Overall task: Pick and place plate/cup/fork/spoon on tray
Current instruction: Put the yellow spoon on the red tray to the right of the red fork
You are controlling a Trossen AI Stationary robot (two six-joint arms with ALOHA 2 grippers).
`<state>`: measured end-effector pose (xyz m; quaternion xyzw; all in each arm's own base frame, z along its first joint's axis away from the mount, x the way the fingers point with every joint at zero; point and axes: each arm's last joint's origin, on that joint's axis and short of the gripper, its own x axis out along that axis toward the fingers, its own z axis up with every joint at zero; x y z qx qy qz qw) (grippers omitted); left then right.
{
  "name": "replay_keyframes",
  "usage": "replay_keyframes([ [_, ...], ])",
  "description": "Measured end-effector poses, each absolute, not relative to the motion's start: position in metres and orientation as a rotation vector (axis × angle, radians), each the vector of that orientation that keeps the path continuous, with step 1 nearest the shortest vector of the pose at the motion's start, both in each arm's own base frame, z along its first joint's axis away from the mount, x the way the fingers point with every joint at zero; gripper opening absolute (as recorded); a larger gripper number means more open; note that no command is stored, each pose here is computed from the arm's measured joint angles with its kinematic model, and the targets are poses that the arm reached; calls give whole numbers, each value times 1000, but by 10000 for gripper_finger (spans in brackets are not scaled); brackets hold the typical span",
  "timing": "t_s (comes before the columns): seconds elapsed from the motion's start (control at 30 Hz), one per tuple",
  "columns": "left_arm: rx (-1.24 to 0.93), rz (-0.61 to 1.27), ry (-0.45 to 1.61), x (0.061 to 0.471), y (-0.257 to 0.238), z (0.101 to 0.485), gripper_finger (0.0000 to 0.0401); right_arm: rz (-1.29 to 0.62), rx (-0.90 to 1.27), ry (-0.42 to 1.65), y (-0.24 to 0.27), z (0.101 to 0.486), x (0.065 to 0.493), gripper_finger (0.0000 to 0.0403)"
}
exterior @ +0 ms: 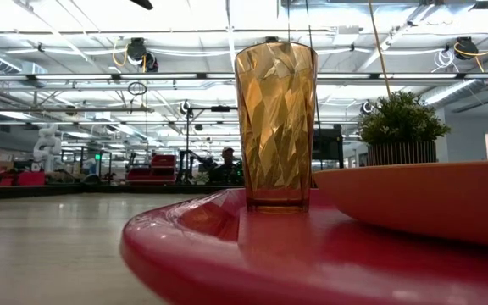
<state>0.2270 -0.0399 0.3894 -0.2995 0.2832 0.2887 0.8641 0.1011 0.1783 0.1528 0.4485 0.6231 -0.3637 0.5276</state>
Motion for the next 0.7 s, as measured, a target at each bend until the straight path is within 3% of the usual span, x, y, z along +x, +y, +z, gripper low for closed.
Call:
replay_keyframes([
  [0.7,-612,600,598,227,-40,389,237,-801,1201,1516,183,155,110,116],
])
